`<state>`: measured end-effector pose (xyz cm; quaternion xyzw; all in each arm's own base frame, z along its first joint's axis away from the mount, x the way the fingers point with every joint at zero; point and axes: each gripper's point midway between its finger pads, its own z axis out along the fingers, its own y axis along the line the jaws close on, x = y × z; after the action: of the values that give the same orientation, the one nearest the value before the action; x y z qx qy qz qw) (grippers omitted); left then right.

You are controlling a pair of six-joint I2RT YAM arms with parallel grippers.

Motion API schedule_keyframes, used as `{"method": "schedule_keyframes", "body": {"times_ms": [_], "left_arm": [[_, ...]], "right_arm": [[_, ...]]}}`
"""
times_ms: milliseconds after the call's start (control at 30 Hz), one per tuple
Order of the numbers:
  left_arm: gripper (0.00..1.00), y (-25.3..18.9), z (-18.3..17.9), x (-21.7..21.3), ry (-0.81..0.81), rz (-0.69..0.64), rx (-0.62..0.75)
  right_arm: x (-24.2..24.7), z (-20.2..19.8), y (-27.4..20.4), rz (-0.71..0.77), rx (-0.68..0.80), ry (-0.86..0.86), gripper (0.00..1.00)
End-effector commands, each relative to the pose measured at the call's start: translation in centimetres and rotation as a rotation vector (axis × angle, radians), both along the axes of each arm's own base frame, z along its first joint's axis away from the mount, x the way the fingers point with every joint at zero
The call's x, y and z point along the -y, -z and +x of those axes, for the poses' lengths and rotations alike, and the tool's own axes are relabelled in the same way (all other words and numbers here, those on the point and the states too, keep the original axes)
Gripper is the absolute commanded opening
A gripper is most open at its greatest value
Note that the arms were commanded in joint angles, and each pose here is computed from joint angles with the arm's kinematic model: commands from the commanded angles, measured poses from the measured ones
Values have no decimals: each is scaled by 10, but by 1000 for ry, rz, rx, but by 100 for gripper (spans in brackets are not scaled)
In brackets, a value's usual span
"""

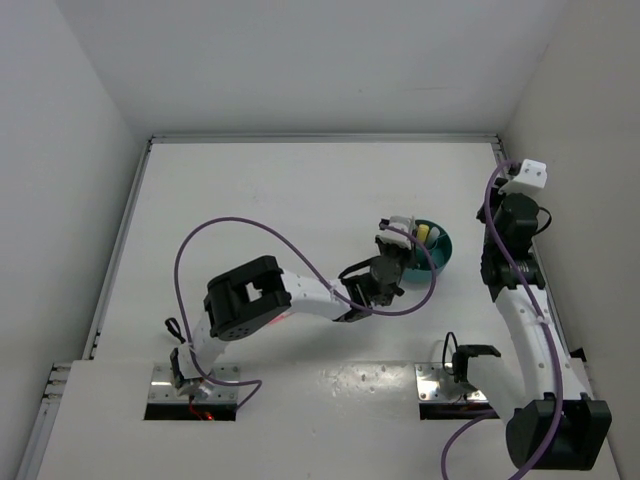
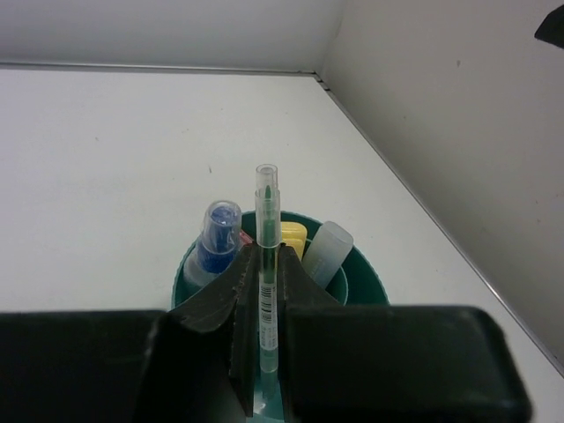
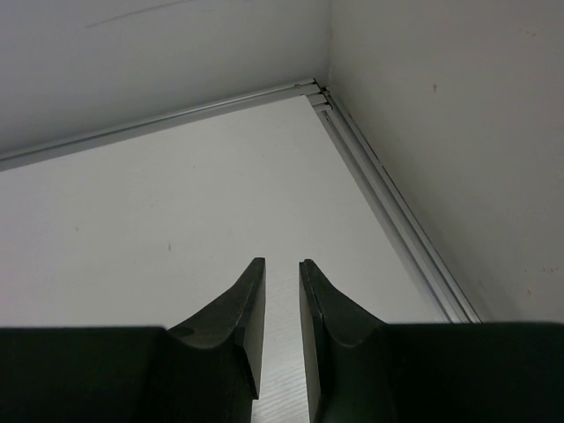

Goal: Sort the stationery into containers
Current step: Place the pen in the storage box, then pick up the pen from the center of the board.

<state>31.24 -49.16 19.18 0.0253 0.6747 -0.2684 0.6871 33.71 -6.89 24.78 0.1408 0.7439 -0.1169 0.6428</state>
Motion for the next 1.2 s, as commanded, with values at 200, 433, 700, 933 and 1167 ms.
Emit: {"method": "schedule_keyframes", "body": {"times_ms": [200,433,700,933,1167], "left_arm": [[40,-5,-9,7,-10,-36,-7],[43,-28,-23,8,3,-41,20],[8,-113,-96,-14,68,76,61],[35,-71,-74,-124,84,235,-383],[63,10,-98,-210,246,735,-694]], "right_arm": [[6,0,-16,13,72,28,22],[4,0,-14,15,63,19,22],[-31,0,-12,-38,14,-227,64],[-124,-19,1,-33,-99,-815,28],[-146,-23,32,36,-273,-1004,71]]}}
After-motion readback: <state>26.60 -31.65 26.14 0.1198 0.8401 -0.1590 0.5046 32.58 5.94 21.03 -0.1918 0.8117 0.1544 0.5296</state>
